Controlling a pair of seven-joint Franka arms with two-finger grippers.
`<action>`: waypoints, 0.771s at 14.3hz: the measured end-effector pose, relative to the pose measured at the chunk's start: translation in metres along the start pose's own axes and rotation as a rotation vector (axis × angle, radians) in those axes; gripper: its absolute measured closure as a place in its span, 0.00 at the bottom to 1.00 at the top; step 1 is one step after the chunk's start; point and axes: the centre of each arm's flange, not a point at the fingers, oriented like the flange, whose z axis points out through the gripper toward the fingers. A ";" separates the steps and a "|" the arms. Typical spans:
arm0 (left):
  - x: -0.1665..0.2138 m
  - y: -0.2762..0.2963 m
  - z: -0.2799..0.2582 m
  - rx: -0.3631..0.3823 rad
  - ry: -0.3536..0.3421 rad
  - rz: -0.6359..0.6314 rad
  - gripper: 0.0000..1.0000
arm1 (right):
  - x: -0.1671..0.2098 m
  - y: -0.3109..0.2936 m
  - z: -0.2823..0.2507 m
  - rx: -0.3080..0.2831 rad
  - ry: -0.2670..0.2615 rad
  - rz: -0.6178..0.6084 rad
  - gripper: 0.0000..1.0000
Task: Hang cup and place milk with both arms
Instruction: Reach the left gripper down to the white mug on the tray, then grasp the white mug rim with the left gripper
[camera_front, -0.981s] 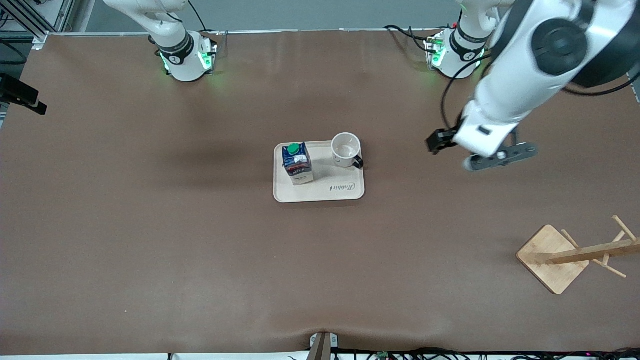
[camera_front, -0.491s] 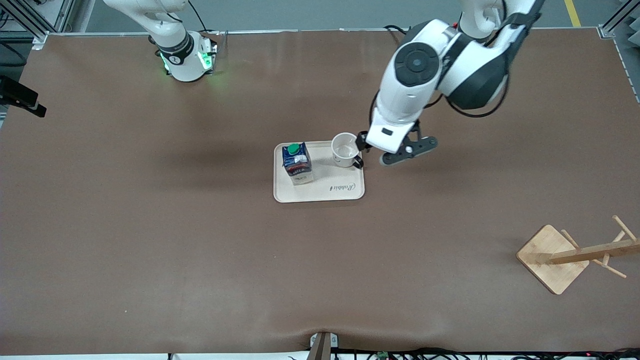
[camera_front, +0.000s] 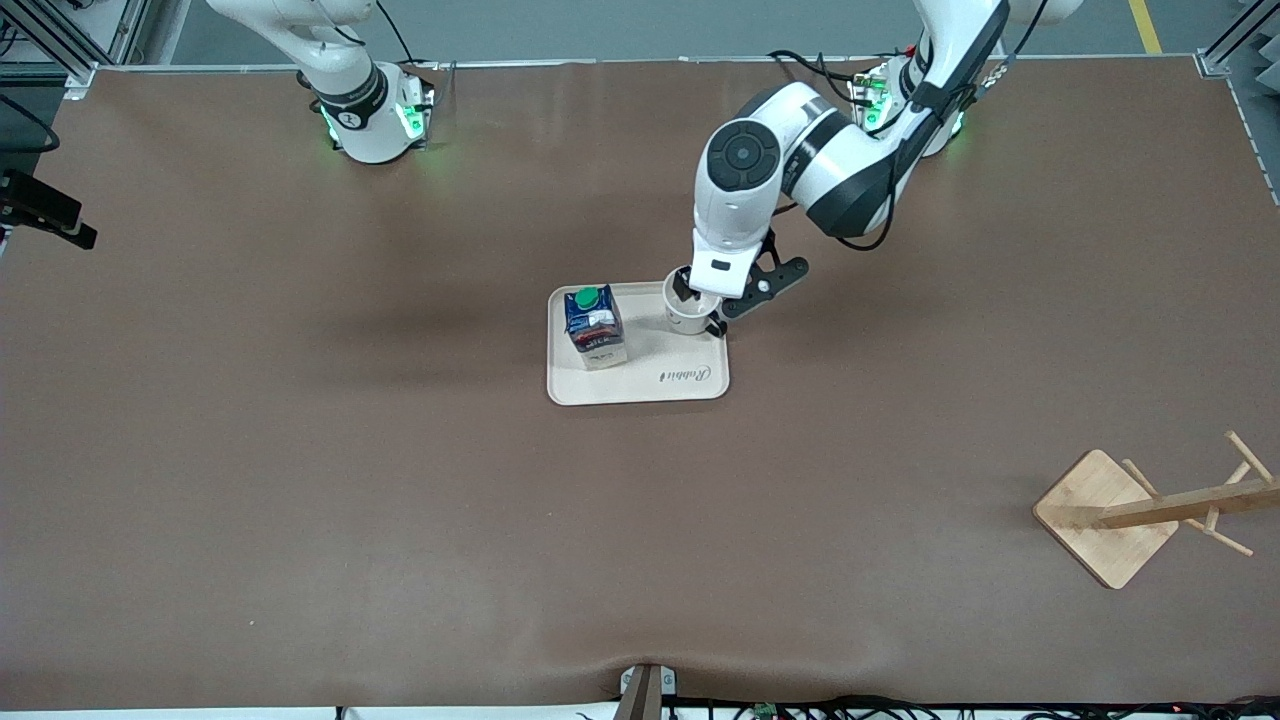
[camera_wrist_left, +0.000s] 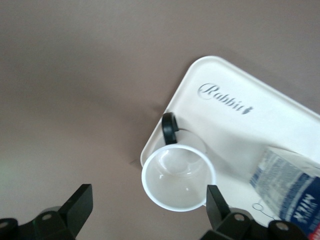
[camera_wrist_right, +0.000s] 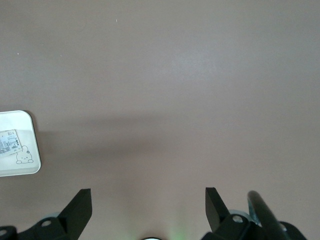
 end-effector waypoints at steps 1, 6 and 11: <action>-0.001 -0.002 0.008 0.004 -0.001 -0.017 0.00 | 0.001 0.000 0.002 0.000 -0.004 0.000 0.00; -0.013 -0.017 0.069 -0.094 0.000 -0.087 0.00 | 0.015 0.002 0.024 -0.001 -0.046 0.003 0.00; -0.018 -0.025 0.105 -0.092 -0.021 -0.097 0.30 | 0.016 0.002 0.026 -0.001 -0.049 0.003 0.00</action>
